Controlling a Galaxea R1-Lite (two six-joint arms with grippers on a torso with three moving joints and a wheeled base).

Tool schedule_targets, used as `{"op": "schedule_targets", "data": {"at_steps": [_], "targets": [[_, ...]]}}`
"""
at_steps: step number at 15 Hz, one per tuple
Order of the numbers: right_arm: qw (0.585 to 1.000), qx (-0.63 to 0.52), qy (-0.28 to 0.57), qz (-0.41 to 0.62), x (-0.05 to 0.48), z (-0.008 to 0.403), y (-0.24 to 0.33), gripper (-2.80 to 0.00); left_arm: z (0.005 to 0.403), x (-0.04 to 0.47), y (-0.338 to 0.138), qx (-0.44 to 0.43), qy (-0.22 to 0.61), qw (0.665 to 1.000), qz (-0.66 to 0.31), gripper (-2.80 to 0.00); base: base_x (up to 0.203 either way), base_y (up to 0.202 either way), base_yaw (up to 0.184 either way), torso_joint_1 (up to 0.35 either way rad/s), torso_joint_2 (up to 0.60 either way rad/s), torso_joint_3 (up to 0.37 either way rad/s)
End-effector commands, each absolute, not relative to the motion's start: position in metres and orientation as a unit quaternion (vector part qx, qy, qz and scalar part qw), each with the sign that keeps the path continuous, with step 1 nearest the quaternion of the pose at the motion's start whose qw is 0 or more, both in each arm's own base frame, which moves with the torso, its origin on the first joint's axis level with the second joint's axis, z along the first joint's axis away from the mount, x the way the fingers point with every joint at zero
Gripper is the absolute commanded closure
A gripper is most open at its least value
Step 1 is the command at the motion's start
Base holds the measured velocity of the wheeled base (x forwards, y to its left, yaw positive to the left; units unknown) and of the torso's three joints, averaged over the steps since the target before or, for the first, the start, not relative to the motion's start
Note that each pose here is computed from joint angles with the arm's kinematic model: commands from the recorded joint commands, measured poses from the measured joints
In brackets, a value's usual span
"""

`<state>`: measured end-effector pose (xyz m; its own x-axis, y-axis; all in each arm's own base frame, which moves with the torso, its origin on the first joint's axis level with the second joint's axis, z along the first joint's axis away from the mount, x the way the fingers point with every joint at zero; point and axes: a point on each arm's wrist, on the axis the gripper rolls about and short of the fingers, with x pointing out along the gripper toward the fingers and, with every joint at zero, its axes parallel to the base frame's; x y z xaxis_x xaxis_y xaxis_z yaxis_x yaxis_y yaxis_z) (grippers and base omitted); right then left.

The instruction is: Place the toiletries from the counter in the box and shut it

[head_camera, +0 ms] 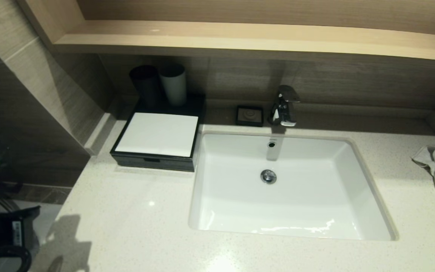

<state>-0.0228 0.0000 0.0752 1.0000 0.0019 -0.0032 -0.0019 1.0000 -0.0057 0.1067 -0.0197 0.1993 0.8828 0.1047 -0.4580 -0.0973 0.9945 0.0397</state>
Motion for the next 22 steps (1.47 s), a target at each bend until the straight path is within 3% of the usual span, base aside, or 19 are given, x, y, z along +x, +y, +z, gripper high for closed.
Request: {"op": "schedule_targets", "data": {"at_steps": [1, 22], "targets": [[1.0, -0.003, 0.002, 0.001, -0.023, 0.075, 0.0, 0.0, 0.197, 0.091, -0.016, 0.003, 0.217, 0.975, 0.053, 0.0, 0.0, 0.0, 0.0, 0.0, 0.0, 0.0], [1.0, -0.003, 0.002, 0.001, -0.023, 0.075, 0.0, 0.0, 0.21, 0.006, 0.005, 0.013, 0.036, 0.998, 0.046, 0.0, 0.0, 0.0, 0.0, 0.0, 0.0, 0.0]]}}
